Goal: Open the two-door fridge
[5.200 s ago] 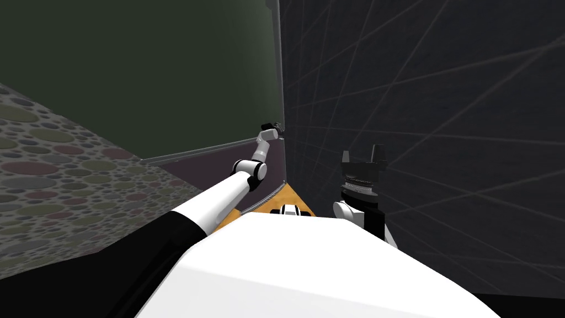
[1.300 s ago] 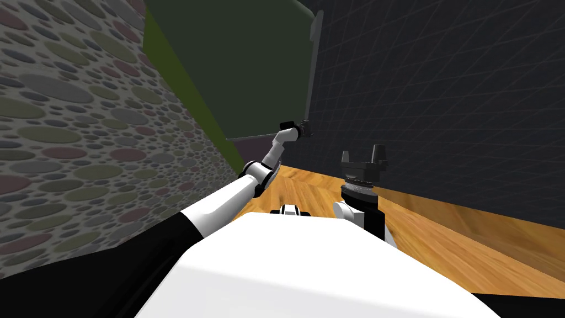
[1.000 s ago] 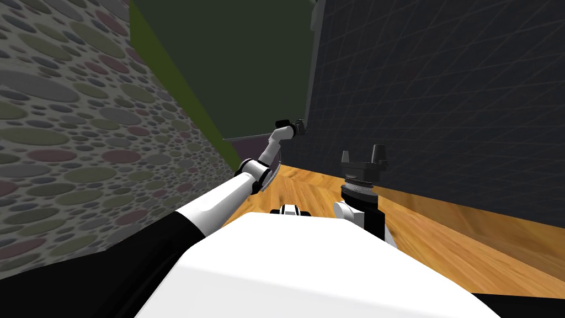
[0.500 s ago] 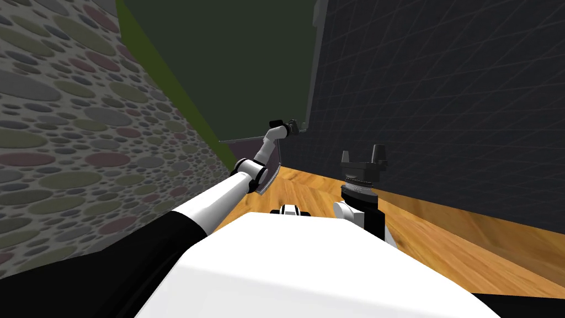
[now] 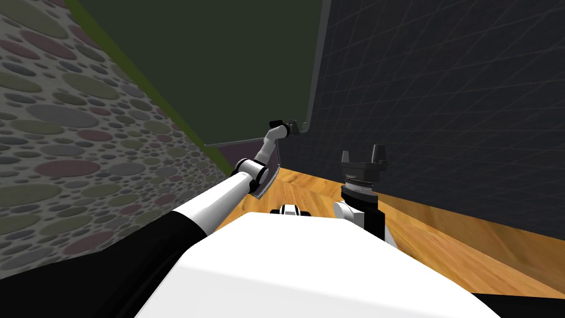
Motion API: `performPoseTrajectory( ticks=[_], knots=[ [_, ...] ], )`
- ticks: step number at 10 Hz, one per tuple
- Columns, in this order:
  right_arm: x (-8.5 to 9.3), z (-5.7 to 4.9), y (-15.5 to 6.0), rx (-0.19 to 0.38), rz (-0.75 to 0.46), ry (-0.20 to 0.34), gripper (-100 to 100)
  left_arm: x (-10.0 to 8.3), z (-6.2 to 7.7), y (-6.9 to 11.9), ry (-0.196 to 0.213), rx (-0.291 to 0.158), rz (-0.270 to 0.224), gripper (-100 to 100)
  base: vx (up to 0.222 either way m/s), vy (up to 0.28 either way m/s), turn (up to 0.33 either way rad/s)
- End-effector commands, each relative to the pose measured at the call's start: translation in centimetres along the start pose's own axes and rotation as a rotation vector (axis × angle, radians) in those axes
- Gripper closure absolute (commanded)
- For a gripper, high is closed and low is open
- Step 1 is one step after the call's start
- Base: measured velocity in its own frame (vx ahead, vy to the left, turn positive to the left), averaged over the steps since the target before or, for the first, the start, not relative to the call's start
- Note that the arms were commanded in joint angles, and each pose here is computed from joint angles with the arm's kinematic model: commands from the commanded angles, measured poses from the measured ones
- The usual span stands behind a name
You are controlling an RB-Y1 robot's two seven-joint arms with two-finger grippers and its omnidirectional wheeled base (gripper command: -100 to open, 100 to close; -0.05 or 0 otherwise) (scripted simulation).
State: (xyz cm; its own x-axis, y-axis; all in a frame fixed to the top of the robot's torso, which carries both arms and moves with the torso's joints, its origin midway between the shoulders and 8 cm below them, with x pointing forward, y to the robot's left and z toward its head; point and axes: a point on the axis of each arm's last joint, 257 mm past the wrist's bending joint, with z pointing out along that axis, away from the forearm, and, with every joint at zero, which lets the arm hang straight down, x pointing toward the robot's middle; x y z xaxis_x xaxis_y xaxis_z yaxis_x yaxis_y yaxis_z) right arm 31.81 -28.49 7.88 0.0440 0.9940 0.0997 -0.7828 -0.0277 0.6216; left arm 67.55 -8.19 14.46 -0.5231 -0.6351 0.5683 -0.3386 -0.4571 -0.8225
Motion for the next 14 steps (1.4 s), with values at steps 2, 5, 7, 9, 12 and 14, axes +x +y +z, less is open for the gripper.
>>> performPoseTrajectory(
  ticks=[2, 5, 7, 9, 12, 14],
  knots=[
    [0.0, 0.0, 0.0, 0.0, 0.0, 0.0, 0, 0.9, 0.3, 0.4, 0.017, -0.009, -0.057, -100, 0.203, -0.012, 0.016],
    [0.0, 0.0, 0.0, 0.0, 0.0, 0.0, 0, 4.5, 1.3, 3.7, 0.073, -0.055, -0.105, -100, 0.124, -0.016, 0.006],
    [0.0, 0.0, 0.0, 0.0, 0.0, 0.0, 0, 6.2, 1.7, 5.3, 0.097, -0.076, -0.123, -100, 0.02, -0.013, 0.002],
    [0.0, 0.0, 0.0, 0.0, 0.0, 0.0, 0, 5.7, 1.8, 4.5, 0.087, -0.07, -0.116, -100, 0.036, -0.048, -0.003],
    [0.0, 0.0, 0.0, 0.0, 0.0, 0.0, 0, 7.8, 1.8, 5.7, 0.126, -0.09, -0.118, 100, -0.017, 0.004, 0.015],
    [0.0, 0.0, 0.0, 0.0, 0.0, 0.0, 0, 9.3, 1.8, 6.7, 0.151, -0.111, -0.12, 100, -0.177, 0.112, -0.061]
  ],
)
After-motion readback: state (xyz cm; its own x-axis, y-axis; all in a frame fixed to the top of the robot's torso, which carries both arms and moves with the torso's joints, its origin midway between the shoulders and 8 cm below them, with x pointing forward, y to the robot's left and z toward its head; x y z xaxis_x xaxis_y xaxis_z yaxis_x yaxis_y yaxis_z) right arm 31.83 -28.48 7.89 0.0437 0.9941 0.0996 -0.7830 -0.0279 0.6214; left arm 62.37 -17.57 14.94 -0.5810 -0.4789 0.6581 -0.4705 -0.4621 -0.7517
